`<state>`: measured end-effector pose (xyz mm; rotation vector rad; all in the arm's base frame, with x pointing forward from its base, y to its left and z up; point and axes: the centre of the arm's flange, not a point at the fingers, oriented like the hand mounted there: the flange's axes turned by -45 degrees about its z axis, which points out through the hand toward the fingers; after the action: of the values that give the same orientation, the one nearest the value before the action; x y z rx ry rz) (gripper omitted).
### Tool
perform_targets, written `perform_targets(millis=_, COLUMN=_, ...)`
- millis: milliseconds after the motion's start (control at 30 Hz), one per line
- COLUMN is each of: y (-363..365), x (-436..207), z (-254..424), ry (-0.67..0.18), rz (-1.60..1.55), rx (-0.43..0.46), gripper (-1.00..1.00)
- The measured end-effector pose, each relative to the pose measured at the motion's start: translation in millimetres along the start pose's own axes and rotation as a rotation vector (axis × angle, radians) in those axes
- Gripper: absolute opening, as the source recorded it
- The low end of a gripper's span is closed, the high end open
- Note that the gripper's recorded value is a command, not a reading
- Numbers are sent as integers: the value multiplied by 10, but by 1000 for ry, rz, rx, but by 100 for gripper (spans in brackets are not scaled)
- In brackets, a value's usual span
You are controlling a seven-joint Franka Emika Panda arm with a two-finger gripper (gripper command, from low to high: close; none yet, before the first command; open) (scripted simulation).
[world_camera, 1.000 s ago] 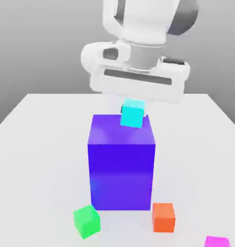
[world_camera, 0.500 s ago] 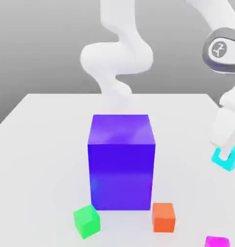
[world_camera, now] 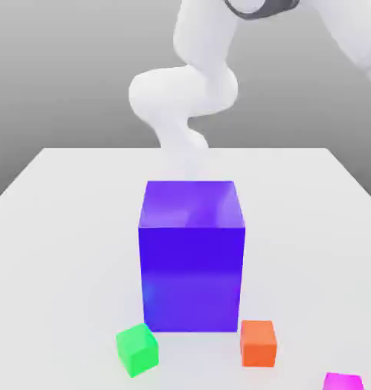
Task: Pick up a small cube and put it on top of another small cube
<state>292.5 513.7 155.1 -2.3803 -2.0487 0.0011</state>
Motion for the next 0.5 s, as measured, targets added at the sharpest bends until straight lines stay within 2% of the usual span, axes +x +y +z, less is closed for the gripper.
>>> perform_targets(millis=33, y=-12, x=2, z=151, ry=0, rz=-3, rx=0, gripper=100)
perform_targets(millis=233, y=-18, x=2, z=228, ry=0, rz=-5, rx=0, gripper=100)
perform_targets(millis=367, y=-19, x=8, z=-240, ry=1, rz=-5, rx=-1, gripper=100)
perform_targets(millis=500, y=536, x=-289, z=-372, ry=-3, rz=250, rx=0, gripper=100)
